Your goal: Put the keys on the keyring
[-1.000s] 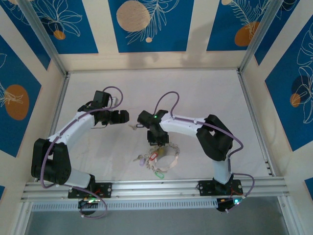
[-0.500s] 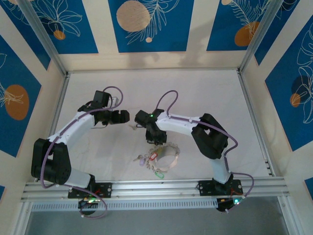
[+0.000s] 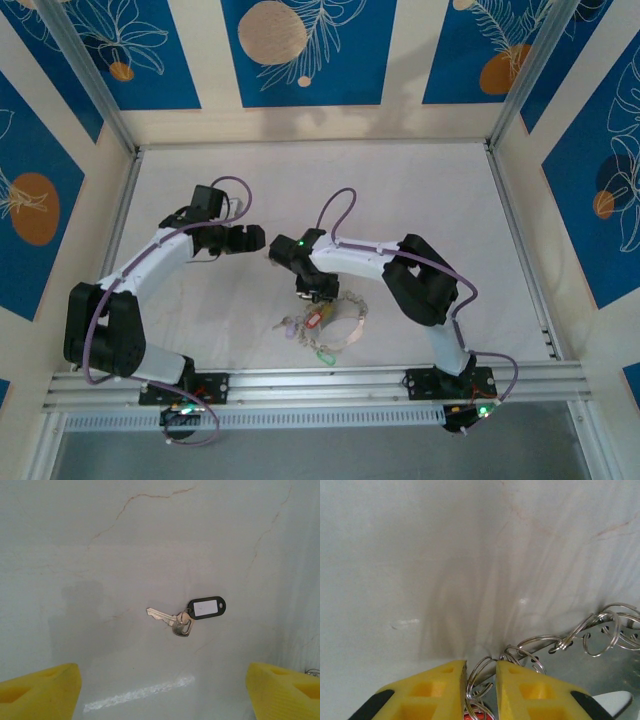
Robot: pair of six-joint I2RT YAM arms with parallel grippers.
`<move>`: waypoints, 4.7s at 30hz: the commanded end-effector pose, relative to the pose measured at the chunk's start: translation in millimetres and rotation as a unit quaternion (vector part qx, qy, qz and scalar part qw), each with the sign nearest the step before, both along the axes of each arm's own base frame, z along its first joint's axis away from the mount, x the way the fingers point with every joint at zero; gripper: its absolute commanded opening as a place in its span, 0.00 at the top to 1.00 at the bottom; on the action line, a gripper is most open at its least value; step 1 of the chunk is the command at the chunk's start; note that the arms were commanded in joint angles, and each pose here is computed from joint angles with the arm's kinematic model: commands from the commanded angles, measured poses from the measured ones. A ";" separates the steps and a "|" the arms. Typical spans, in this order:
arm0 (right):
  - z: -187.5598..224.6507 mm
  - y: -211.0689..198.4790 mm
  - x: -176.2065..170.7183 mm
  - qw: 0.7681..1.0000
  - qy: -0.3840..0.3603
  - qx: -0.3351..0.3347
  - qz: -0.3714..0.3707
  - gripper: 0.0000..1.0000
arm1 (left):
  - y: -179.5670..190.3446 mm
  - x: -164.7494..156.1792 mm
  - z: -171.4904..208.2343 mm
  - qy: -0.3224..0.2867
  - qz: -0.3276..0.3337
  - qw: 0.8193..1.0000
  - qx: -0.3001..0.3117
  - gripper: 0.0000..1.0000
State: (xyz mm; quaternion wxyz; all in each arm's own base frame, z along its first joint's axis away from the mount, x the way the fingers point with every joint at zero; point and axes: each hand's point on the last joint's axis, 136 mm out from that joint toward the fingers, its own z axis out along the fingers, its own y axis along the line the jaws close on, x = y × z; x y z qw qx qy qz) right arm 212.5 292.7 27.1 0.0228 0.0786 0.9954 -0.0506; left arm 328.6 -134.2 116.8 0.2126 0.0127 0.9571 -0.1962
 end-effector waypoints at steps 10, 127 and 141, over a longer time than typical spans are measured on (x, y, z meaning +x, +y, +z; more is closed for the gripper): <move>-2.3 -11.3 -8.4 0.999 -0.001 -0.037 -0.009 0.83 | -2.1 -1.4 -1.8 0.004 -0.011 1.000 -0.006 0.15; 196.8 40.9 -13.3 0.487 -0.487 0.427 0.585 1.00 | -147.9 -128.0 78.6 -0.402 -0.511 0.746 -0.146 0.70; 196.9 45.7 -17.7 0.476 -0.485 0.429 0.595 1.00 | -147.1 -133.5 75.5 -0.393 -0.530 0.737 -0.146 1.00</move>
